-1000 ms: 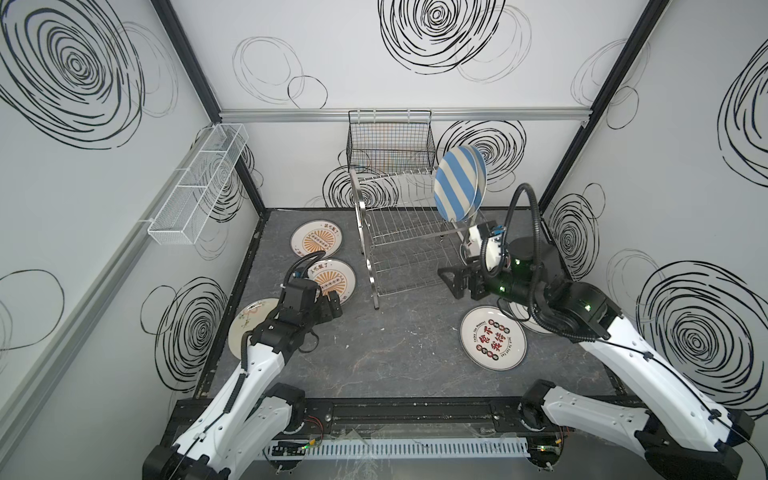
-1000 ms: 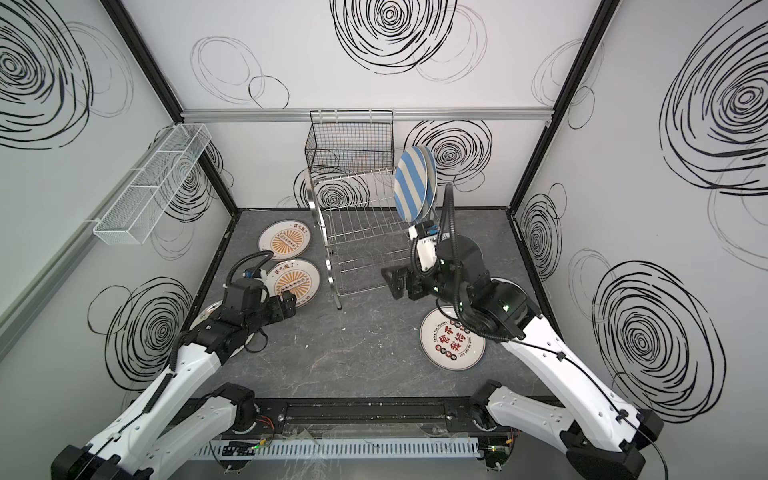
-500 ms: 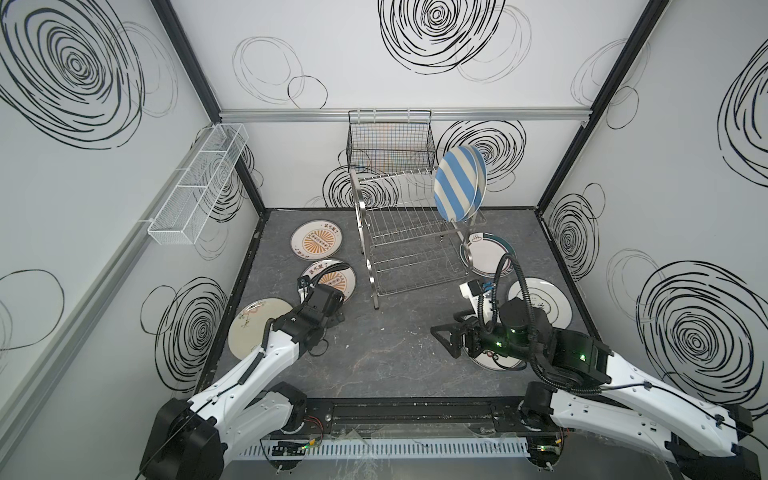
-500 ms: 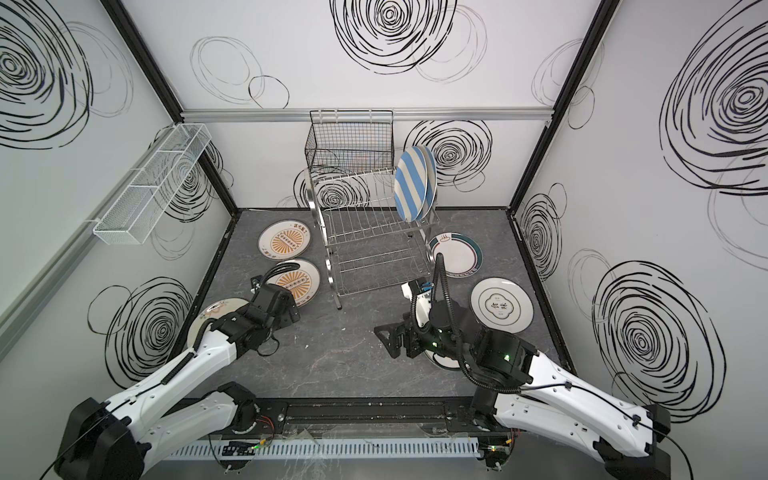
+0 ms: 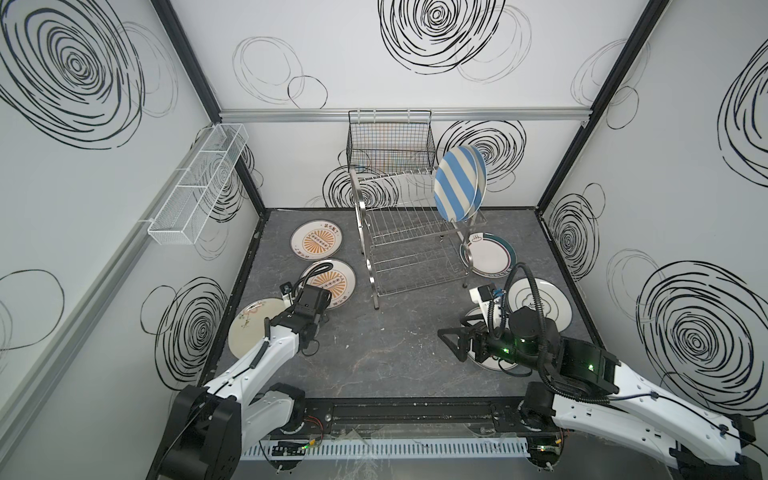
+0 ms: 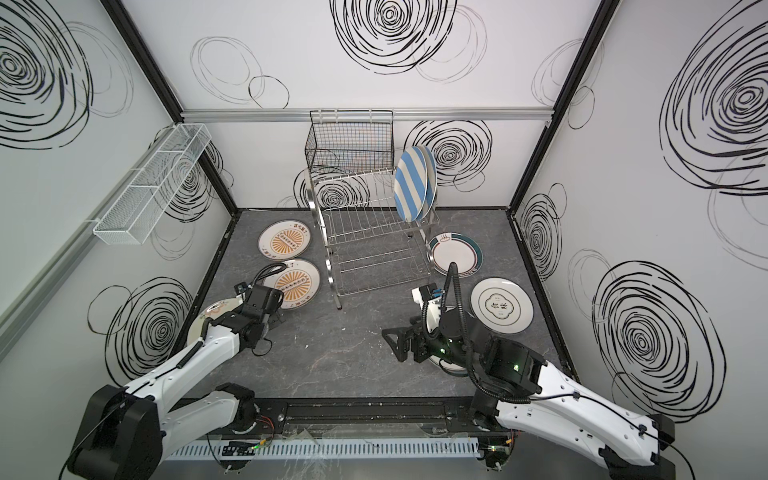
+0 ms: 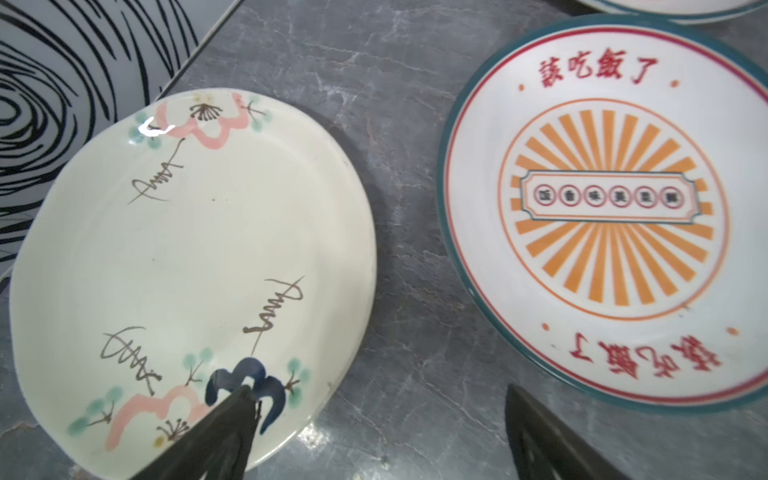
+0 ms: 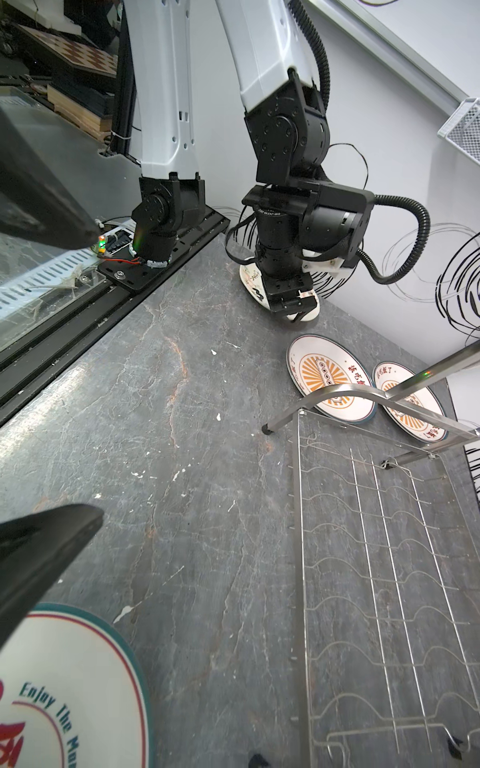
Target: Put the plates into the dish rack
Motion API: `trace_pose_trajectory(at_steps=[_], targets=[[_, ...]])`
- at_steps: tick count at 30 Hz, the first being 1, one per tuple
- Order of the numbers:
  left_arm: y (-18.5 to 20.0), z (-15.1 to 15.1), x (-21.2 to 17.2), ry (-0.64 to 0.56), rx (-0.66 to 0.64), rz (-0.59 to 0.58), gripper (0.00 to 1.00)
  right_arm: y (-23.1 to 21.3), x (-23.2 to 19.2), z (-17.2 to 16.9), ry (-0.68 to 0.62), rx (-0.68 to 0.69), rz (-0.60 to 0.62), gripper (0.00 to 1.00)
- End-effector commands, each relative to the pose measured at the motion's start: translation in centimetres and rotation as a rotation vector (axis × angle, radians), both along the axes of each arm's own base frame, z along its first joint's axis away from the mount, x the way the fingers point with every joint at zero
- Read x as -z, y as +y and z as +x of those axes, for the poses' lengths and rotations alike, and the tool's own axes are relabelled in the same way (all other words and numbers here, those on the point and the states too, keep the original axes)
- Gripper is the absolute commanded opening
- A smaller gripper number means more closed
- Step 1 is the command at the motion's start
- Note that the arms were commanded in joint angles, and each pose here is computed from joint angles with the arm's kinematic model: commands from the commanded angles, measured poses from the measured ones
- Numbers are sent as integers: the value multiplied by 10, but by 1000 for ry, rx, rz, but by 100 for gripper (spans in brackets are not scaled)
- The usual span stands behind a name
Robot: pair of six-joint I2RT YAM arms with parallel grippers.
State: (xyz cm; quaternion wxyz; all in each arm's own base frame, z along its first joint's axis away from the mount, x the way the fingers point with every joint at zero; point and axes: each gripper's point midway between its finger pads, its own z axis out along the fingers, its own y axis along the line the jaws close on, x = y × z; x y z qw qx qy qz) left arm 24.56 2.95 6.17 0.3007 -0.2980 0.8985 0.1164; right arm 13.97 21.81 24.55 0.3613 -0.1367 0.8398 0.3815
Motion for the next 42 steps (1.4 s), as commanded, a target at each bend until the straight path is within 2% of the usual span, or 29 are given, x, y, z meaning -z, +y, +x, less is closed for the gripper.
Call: trace_pose_trajectory(at_steps=[1,9,13,20,26,30,42], targets=[[4,5,6,-13,-13,-24,96,-2,-5,3,-14,27,25,100],[2,4,24,-7,-7,-160,96,-1,-3,3,-11,30,37,100],[0,0,26,-24,-10,-186,96,-3,-3,4,-15,38,35,100],[-18,-3,43,-7,7,-304,96,-2,-12,8,-44,46,38,100],[-49,-5,41,-31,52,-423,96,6,-11,11,-51,34,25,100],[-76,-15,38,-42,84,-507,96,9,-11,13,-54,33,22,100],[-152,-49,39,-35,198,-665,96,8,-1,12,-37,35,8,100]])
